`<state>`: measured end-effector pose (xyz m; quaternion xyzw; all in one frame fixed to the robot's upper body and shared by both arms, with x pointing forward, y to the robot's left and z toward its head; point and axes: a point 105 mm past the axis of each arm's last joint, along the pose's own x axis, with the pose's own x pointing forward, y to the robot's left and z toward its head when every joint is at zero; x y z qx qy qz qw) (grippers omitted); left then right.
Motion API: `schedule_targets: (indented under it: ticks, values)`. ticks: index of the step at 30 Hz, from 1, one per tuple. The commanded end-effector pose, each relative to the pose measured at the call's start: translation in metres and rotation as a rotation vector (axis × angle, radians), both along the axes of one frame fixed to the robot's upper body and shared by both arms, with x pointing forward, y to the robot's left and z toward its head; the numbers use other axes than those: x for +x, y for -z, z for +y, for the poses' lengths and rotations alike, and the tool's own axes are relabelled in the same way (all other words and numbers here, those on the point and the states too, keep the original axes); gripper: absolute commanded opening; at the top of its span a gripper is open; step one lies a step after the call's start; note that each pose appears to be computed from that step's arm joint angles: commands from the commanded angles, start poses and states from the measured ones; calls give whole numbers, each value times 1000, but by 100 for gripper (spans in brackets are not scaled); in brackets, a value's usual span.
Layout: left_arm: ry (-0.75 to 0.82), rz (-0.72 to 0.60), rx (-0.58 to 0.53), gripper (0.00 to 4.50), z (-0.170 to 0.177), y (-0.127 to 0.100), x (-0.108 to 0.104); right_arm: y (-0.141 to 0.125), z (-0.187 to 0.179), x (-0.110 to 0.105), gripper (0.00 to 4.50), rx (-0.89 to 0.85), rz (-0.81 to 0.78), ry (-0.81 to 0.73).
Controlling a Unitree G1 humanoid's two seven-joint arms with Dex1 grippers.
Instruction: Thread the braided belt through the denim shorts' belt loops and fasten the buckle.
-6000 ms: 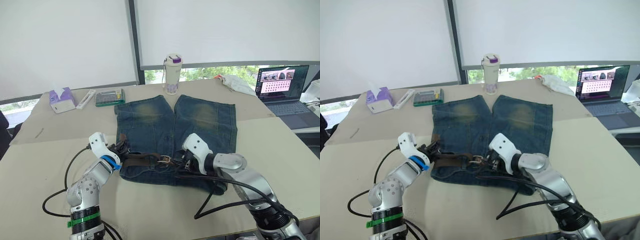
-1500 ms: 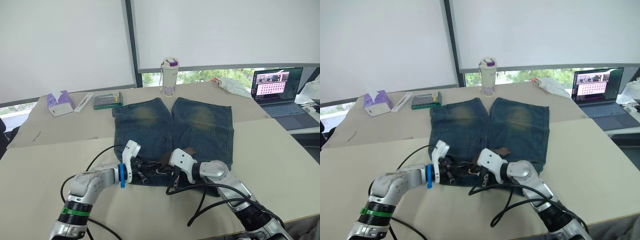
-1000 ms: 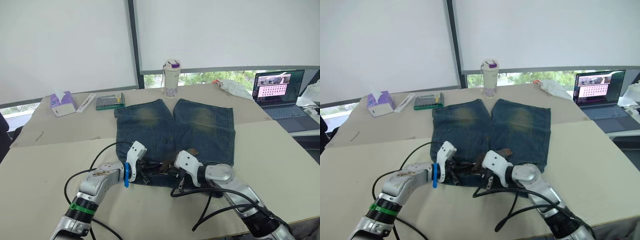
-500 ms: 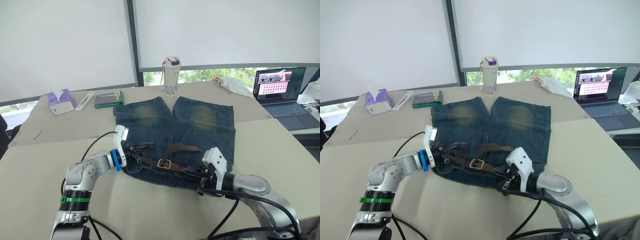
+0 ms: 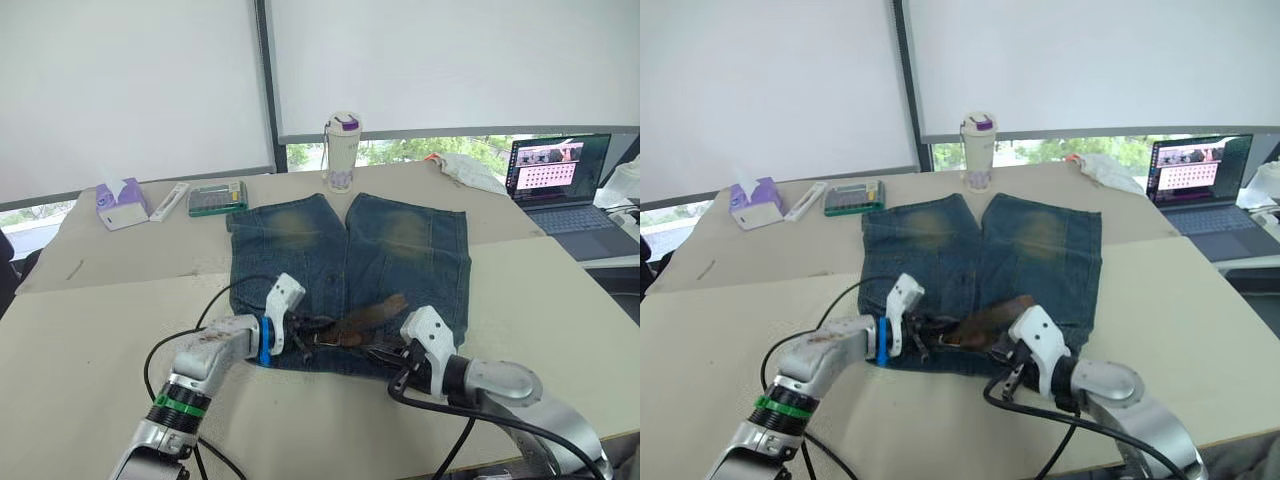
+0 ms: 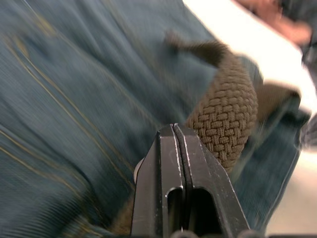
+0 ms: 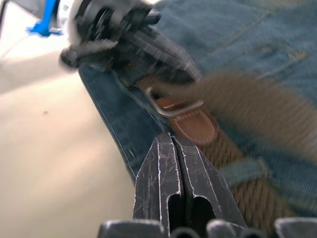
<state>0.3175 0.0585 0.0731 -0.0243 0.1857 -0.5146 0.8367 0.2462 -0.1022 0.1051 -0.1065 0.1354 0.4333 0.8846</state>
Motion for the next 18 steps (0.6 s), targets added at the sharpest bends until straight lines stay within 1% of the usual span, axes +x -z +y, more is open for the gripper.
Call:
schedule_targets:
  ticks: [1, 3, 5, 6, 7, 10, 12, 13, 14, 15, 16, 18]
  values:
    - [16, -4, 191, 4, 10, 47, -8, -15, -2, 1, 0, 27, -59, 19]
    - [-35, 31, 202, 4, 16, 60, -6, -18, -1, 0, 0, 38, -64, 13]
    - [-47, 19, 274, 4, 28, 76, -8, -19, -1, -1, 0, 37, -65, 10]
    - [-54, 16, 293, 4, 33, 80, -9, -19, -1, -2, 0, 36, -65, 10]
    - [-80, 18, 307, 4, 40, 83, -7, -20, -1, -2, 0, 38, -67, 11]
    - [-140, 14, 253, 4, 55, 75, -2, -22, -3, 0, 0, 41, -78, 23]
    - [-181, -4, 214, 4, 63, 65, 3, -24, -3, 1, 0, 35, -93, 26]
    - [-207, -6, 173, 4, 65, 57, 7, -25, -3, 2, 0, 39, -97, 29]
    - [-252, 1, 86, 4, 67, 42, 13, -26, -3, 3, 0, 38, -103, 25]
    - [-277, 8, 24, 4, 68, 31, 17, -27, -3, 3, 0, 37, -106, 22]
    - [-305, 20, -67, 4, 69, 14, 22, -28, -3, 3, 0, 41, -108, 18]
    - [-314, 36, -185, 4, 70, -11, 24, -31, -2, 3, 0, 49, -115, 9]
